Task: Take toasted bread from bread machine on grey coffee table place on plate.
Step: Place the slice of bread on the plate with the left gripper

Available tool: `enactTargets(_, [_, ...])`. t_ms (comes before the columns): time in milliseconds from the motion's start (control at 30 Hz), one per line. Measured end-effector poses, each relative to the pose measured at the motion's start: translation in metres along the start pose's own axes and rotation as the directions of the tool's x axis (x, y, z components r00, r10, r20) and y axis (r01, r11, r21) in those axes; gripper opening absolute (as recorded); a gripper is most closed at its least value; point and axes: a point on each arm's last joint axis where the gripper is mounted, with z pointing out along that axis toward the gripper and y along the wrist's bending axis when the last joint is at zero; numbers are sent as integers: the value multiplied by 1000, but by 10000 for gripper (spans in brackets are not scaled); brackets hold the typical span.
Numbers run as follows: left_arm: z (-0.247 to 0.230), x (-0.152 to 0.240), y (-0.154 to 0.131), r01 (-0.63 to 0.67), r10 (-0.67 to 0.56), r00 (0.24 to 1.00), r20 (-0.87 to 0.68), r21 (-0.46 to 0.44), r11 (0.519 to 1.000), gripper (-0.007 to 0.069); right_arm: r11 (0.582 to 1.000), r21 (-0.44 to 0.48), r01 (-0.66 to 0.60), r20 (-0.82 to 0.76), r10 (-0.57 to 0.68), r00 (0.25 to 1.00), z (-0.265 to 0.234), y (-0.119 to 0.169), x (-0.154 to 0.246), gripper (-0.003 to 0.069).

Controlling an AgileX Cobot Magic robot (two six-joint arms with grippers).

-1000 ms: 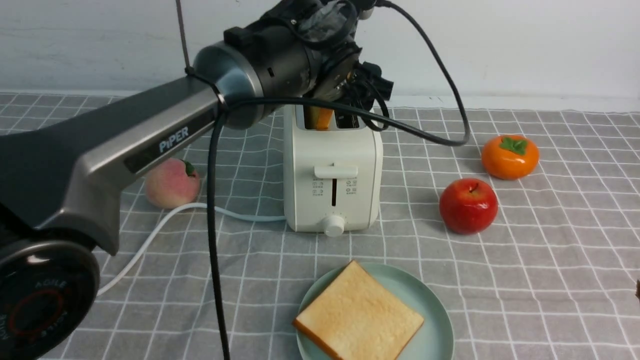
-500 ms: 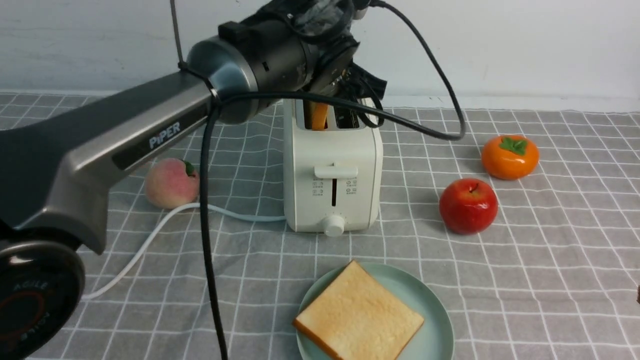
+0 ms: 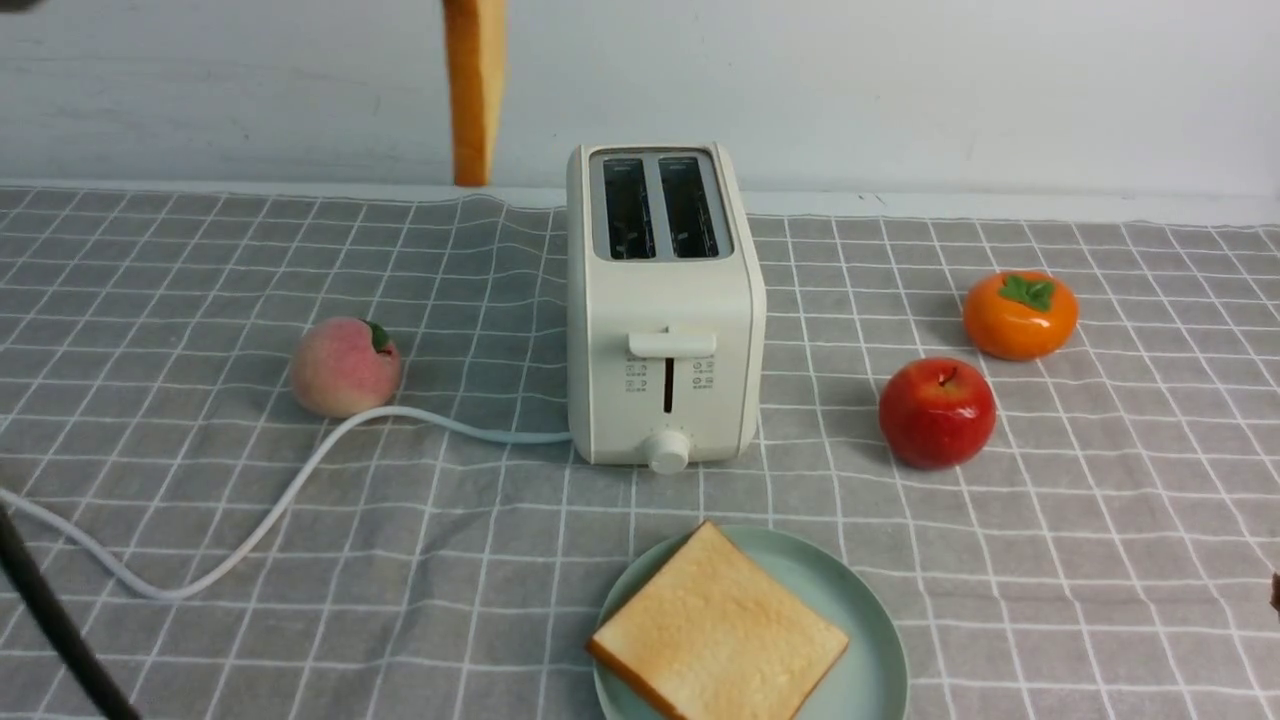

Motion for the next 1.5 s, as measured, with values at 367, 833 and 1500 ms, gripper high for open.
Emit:
enactTargets(367, [65, 103, -68, 122, 201, 755, -624, 435, 892, 69, 1000, -24, -14, 0, 14, 1000, 1, 2, 1, 505])
enactTargets(833, [122, 145, -90, 80, 348, 650, -675, 516, 853, 78, 999, -30, -17, 5, 18, 1000, 1, 2, 0, 505])
enactTargets(1500, [71, 91, -52, -60, 233, 828, -510, 334, 941, 591, 1000, -23, -18, 31, 18, 999, 1, 2, -2, 265])
